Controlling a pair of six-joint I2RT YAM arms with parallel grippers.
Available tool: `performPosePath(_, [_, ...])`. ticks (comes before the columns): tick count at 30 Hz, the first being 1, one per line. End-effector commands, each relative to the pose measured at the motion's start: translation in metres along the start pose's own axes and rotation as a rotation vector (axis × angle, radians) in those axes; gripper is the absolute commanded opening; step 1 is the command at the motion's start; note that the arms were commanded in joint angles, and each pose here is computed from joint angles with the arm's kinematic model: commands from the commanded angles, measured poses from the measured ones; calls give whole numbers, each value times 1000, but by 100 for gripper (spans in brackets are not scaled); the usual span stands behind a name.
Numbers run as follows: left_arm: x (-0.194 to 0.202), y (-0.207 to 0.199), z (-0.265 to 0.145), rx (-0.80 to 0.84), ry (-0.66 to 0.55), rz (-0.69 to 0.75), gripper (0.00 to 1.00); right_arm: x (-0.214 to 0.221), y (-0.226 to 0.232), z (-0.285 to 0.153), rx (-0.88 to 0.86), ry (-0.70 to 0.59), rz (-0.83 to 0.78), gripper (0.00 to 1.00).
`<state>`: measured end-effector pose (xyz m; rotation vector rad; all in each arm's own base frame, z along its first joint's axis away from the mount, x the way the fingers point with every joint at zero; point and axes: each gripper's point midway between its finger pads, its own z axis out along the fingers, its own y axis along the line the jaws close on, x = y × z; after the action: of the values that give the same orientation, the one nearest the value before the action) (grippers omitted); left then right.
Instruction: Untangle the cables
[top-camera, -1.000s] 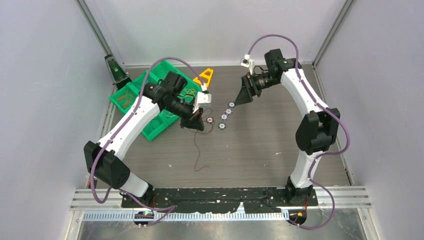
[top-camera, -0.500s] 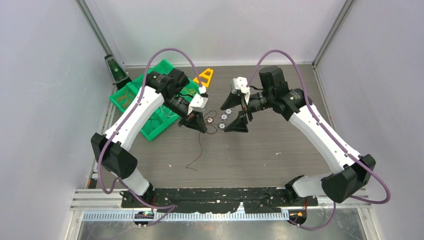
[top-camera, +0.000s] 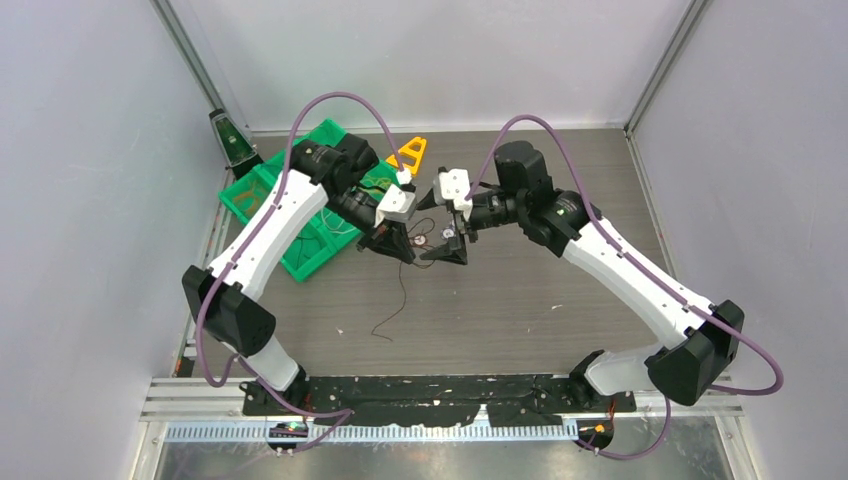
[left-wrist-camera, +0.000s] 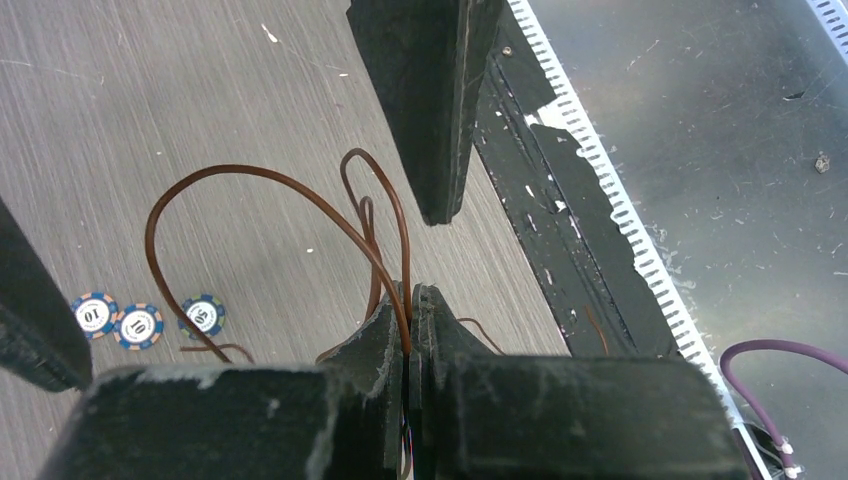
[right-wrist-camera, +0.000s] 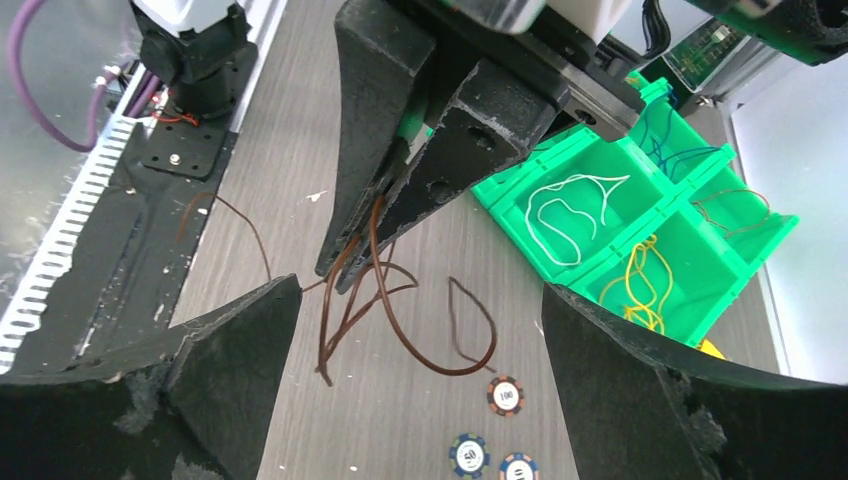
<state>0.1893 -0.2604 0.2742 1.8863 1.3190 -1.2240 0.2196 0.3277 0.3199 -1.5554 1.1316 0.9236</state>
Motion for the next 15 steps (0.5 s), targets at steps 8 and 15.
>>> performPosePath(8, [-20, -2, -24, -65, -59, -96, 0, 12, 5, 16, -58, 37, -123, 42])
performPosePath(15, [-13, 13, -39, -260, -46, -109, 0, 22, -5, 20, -31, 99, -27, 6])
